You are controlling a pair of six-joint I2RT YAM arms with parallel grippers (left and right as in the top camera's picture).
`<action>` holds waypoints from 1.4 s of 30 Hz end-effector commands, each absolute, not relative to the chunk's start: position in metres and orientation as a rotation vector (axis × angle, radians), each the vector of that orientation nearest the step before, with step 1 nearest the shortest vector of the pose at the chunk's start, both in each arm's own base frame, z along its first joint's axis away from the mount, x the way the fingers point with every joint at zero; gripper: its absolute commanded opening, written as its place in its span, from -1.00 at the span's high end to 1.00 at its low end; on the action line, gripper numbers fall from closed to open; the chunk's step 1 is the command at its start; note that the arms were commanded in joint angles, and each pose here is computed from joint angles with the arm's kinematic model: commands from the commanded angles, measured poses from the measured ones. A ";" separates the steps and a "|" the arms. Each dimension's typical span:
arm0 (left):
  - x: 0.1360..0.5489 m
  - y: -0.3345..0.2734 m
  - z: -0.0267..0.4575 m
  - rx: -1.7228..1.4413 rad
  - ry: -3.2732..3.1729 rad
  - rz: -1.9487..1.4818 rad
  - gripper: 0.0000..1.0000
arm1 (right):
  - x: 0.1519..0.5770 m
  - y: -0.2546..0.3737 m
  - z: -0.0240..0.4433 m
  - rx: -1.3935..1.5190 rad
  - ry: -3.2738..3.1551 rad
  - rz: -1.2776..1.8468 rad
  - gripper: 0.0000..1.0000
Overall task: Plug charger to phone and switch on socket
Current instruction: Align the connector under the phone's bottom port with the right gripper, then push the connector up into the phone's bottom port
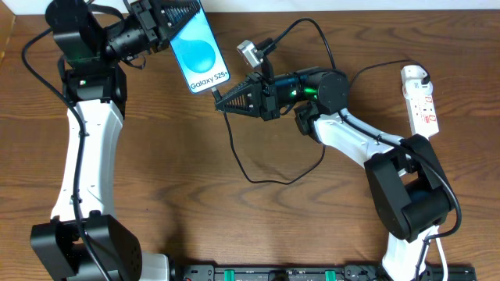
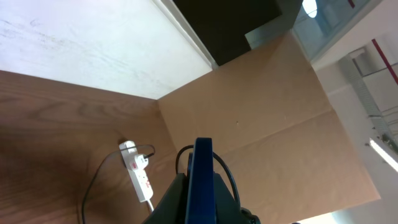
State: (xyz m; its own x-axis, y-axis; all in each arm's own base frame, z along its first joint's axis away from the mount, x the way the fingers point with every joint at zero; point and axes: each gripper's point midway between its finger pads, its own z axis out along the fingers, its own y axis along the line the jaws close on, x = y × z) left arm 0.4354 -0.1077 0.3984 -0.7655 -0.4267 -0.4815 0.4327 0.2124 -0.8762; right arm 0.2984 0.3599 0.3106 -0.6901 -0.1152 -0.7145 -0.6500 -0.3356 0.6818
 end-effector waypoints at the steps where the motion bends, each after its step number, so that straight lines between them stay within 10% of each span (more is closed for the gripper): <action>1: 0.428 -0.113 0.402 0.059 1.814 -1.635 0.85 | 0.305 0.360 0.320 -0.949 1.503 2.071 0.98; 42: 0.427 -0.123 0.403 0.092 1.812 -1.636 0.85 | 0.314 0.355 0.317 -0.915 1.532 2.066 0.98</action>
